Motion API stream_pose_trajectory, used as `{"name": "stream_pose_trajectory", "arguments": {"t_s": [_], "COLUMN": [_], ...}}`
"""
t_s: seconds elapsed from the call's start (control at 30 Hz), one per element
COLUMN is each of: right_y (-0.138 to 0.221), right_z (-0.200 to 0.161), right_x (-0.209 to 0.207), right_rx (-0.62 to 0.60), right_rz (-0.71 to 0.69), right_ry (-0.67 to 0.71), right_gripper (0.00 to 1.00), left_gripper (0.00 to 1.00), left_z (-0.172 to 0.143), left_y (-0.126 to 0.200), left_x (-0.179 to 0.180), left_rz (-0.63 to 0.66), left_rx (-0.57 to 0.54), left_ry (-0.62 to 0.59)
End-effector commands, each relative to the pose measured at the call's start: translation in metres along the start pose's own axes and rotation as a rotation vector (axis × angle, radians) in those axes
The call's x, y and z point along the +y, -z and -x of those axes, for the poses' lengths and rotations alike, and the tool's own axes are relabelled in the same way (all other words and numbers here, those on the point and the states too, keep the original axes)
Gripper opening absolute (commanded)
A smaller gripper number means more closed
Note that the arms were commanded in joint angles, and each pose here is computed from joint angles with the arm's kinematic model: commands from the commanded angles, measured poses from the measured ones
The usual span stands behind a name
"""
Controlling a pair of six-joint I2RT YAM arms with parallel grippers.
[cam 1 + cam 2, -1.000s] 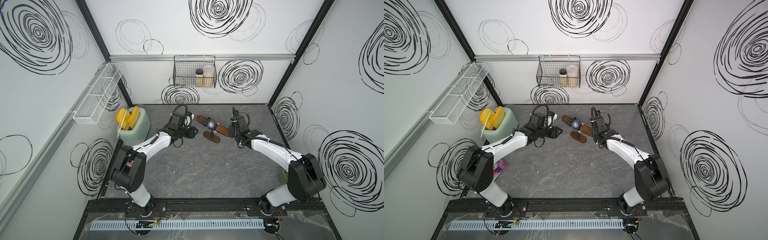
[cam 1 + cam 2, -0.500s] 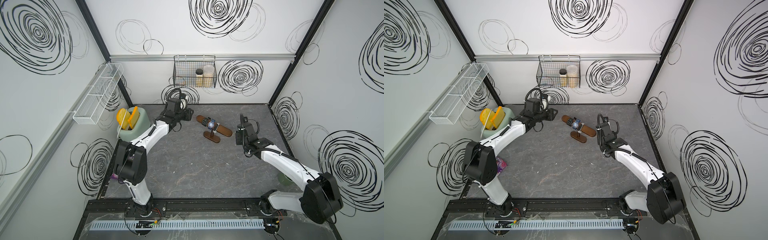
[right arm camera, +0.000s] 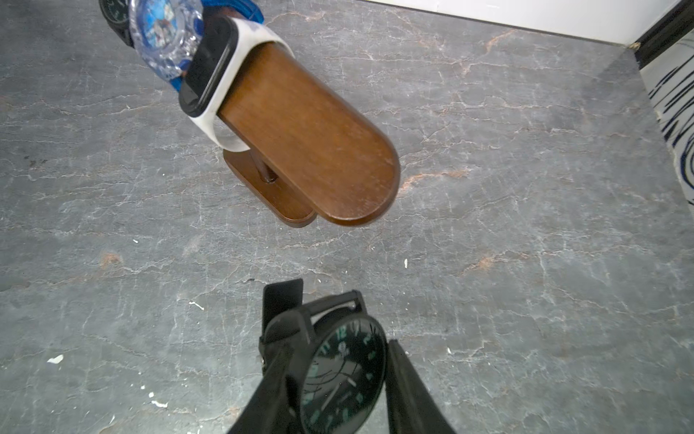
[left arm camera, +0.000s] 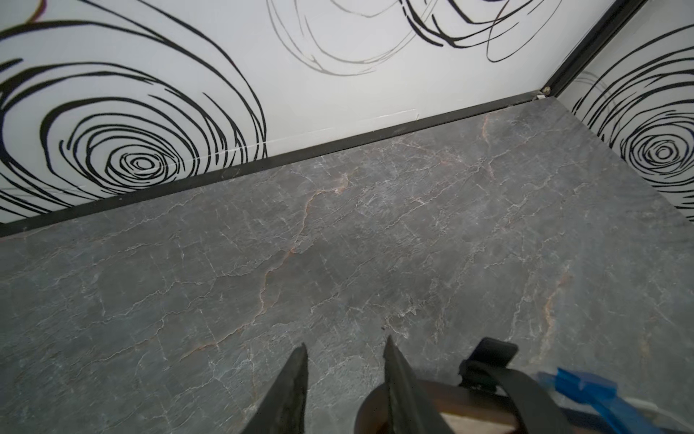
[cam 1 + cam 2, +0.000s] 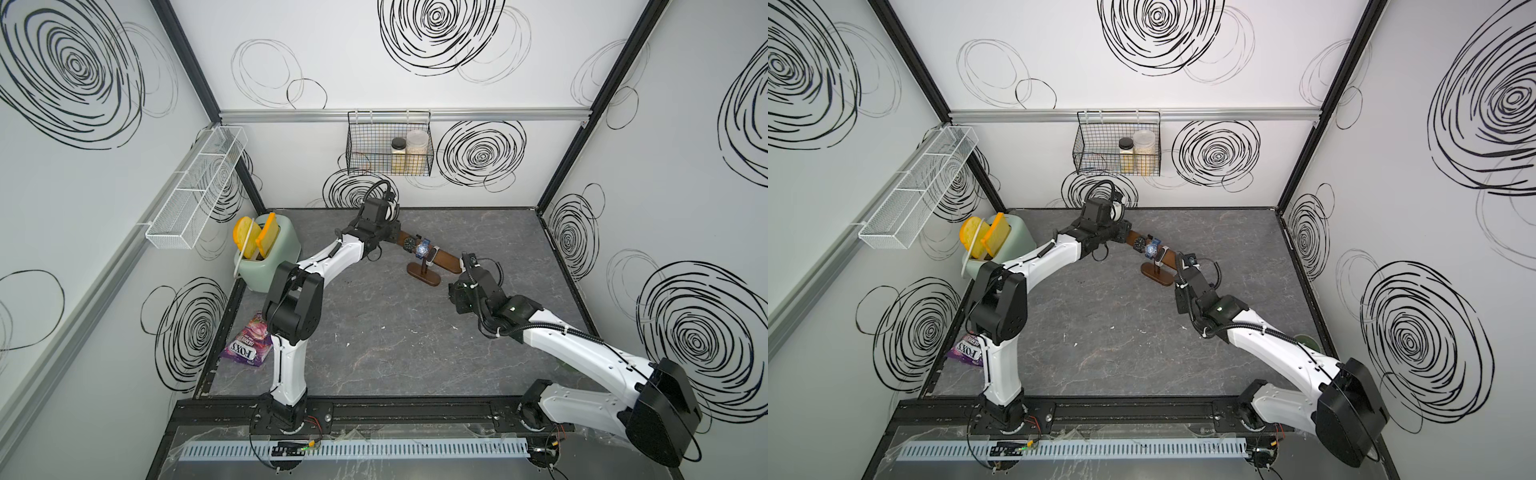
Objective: Place watch on stand
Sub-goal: Adjust the stand at the center of the board.
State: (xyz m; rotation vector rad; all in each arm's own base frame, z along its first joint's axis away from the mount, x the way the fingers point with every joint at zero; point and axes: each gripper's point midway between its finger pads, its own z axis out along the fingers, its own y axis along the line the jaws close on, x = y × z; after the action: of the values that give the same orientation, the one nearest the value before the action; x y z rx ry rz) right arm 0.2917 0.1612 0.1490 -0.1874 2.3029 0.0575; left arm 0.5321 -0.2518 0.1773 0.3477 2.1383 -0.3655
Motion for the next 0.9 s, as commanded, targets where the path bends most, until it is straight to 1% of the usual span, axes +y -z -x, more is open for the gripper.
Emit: {"name": "stream_pose_trajectory", "arguments": {"t_s": [0.0, 0.2, 0.5, 0.87], "right_y": [-0.008, -0.020, -0.025, -0.033], "right_z": [0.005, 0.010, 0.033, 0.042], "right_x": [0.006, 0.004, -0.013, -0.028], "right_rx": [-0.006, 0.001, -0.032, -0.038], "right_rz": [-0.004, -0.060, -0.081, -0.105], "right_ry": [-0.028, -0.019, -0.040, -0.045], "right_gripper": [0.37, 0.37, 0.37, 0.38], "left_gripper": [0.38, 0.39, 0.39, 0.38], "left_z": [0.024, 0.020, 0.008, 0.004], "left_y": [0.002, -0.005, -0.011, -0.005], "left_x": [0.005, 0.002, -0.005, -0.005], "left_rz": [0.044, 0.033, 0.014, 0.018], "left_rx": [-0.064, -0.035, 0.001, 0.010], "left_ry": [-0.035, -0.040, -0.057, -0.057]}}
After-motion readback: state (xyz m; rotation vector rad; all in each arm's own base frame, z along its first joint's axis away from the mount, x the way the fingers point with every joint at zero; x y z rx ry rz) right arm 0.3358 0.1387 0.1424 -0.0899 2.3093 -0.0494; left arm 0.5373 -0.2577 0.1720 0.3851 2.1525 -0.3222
